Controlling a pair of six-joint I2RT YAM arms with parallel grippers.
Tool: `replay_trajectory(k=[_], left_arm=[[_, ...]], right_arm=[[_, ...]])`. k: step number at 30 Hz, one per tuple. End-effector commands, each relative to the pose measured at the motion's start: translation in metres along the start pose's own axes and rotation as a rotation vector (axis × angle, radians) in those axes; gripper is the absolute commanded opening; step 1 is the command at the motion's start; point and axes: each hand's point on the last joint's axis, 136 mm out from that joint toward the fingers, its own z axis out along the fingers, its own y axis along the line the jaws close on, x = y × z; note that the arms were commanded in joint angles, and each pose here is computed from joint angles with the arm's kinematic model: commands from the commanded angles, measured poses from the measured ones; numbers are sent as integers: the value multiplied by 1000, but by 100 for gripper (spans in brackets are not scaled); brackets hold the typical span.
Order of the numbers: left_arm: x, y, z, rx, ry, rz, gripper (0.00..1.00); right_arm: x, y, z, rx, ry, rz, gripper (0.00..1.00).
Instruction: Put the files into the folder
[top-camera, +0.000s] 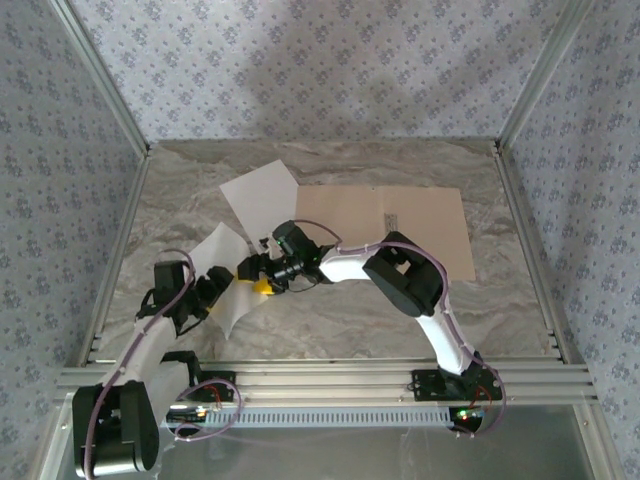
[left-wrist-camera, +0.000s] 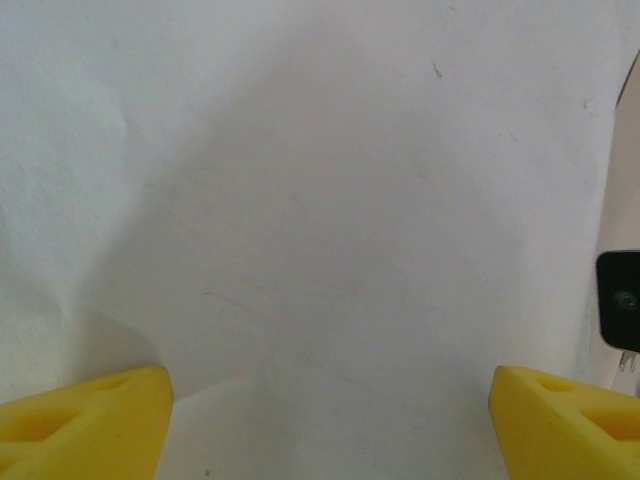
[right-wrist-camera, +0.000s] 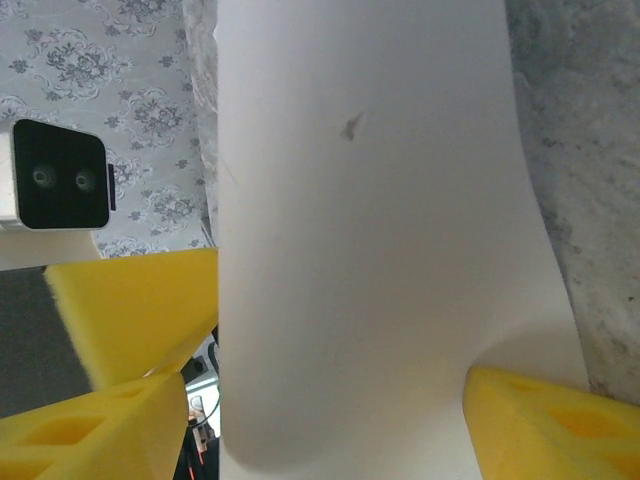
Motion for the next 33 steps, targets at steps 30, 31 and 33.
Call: replay_trajectory(k=[30,31,33], left_arm=[[-7,-89,-80,202,-21,99,87],[-7,-93,-82,216,-17,100,87],[-6,-104,-90,253,-5,111,88]], right_arm=[[-18,61,-52,-105,-92,-87,32],[-19,66,-59,-112,-103,-95,32],[-21,74,-73,-124,-123,-109,32]])
